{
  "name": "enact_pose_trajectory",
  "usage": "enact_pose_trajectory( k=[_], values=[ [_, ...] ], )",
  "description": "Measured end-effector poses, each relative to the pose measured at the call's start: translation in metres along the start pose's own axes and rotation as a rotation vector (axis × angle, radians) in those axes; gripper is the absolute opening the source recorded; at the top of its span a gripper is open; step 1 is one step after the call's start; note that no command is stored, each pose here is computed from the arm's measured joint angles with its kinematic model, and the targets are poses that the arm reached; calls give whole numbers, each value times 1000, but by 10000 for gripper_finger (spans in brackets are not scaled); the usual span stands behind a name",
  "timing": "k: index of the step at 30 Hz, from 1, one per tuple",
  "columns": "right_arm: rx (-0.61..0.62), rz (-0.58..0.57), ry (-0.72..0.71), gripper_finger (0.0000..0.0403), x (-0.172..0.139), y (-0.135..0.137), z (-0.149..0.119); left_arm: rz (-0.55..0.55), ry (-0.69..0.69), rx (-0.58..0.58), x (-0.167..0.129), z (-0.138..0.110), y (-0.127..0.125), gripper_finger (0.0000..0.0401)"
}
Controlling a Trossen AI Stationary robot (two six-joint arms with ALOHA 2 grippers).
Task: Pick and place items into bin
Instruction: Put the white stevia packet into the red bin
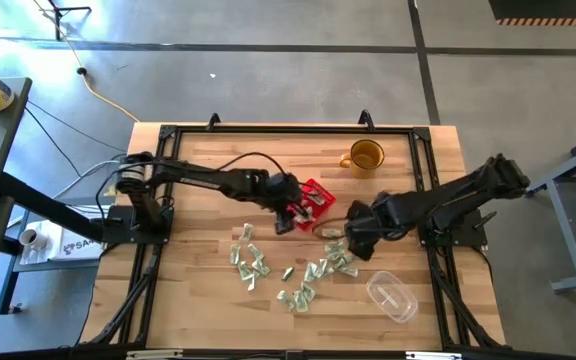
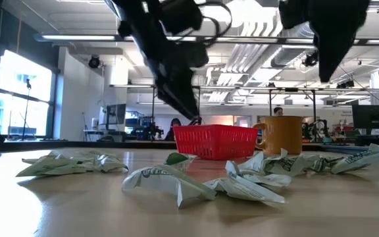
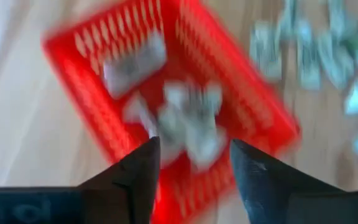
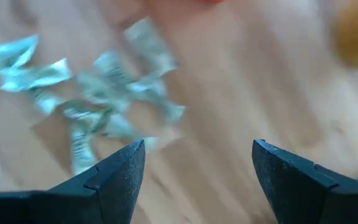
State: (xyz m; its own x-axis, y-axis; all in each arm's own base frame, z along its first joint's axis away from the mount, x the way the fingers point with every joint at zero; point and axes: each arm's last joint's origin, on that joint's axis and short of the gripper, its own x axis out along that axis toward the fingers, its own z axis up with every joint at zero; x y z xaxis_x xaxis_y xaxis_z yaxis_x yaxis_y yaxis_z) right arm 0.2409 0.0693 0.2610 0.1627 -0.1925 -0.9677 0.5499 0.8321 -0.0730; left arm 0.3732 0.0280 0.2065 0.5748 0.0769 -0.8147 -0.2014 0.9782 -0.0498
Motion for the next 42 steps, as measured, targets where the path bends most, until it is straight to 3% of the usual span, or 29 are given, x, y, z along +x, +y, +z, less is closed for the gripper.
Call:
enact_pose_trajectory(
  k=[6, 11, 16, 21, 28, 35, 42],
  values=[
    [-66, 161, -1, 287, 45, 18, -19, 34, 119, 29, -55, -14, -7, 241],
    [-161, 132, -57, 287, 74, 14, -28, 123, 136, -26, -88, -34, -7, 215],
    [-312, 55, -99, 287, 97, 0, -30, 173, 169, -148, -100, -58, 0, 195],
    [-371, 205, -94, 287, 115, -6, -27, 200, 192, -245, -106, -80, 4, 188],
    [-367, 204, -134, 276, 130, -17, -17, 235, 243, -328, -119, -103, 10, 188],
    [-341, 265, -54, 179, 143, -19, -11, 253, 273, -358, -129, -119, 13, 188],
    [-239, 306, 20, 23, 132, -16, -9, 240, 324, -402, -129, -141, 16, 188]
  ],
)
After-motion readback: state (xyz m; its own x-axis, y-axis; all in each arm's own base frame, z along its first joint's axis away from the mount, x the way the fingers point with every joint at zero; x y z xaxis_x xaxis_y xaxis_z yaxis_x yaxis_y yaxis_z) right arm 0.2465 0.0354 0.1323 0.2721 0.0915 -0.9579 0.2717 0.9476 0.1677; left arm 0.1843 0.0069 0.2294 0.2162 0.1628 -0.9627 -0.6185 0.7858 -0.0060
